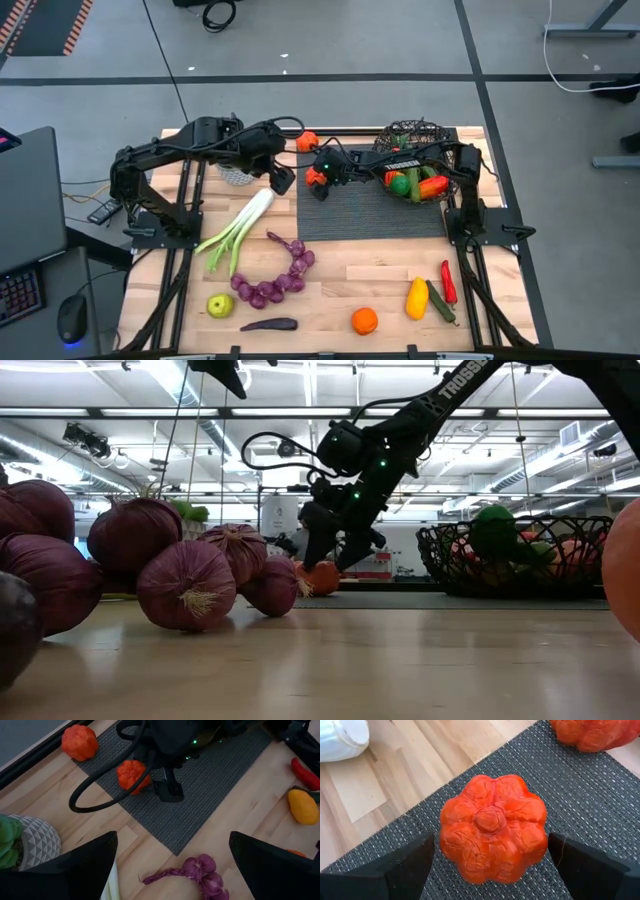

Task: Build produce basket
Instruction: Put the bottom orange pumpkin into the black basket

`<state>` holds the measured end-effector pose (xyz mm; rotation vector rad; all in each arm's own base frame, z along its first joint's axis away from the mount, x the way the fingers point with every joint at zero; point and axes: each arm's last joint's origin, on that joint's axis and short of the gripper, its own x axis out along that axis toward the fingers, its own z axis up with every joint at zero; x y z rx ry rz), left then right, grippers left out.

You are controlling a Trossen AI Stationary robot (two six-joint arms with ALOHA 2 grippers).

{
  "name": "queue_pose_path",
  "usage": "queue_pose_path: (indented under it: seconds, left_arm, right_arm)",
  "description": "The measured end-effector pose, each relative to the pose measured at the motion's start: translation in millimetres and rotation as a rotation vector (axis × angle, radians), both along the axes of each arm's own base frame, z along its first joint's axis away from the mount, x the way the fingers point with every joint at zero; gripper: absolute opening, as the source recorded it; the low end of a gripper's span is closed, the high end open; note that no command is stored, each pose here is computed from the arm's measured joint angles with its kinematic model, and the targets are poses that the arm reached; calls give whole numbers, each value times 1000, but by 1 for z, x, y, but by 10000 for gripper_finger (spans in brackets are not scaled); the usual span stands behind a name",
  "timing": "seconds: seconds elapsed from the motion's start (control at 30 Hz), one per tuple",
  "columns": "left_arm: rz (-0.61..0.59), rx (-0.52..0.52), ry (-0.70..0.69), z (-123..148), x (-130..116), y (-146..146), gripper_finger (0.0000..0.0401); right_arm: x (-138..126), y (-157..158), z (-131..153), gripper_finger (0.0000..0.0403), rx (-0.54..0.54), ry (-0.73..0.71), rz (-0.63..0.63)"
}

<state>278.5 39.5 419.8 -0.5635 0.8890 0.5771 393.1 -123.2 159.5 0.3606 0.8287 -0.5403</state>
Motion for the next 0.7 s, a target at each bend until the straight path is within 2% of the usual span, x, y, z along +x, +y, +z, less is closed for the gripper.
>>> queue_pose_path:
  seconds: [0.13, 0.4, 0.7]
  left_arm:
    - [-1, 1, -7, 0, 1, 0, 391]
    - [3, 18, -130, 7, 10, 2, 391]
    - [-18, 33, -127, 8, 10, 2, 391]
  right_arm:
    - [-1, 2, -1, 391, 19, 18, 13]
    - [-2, 4, -3, 390, 22, 46, 50]
    - [-1, 10, -3, 389, 31, 44, 125]
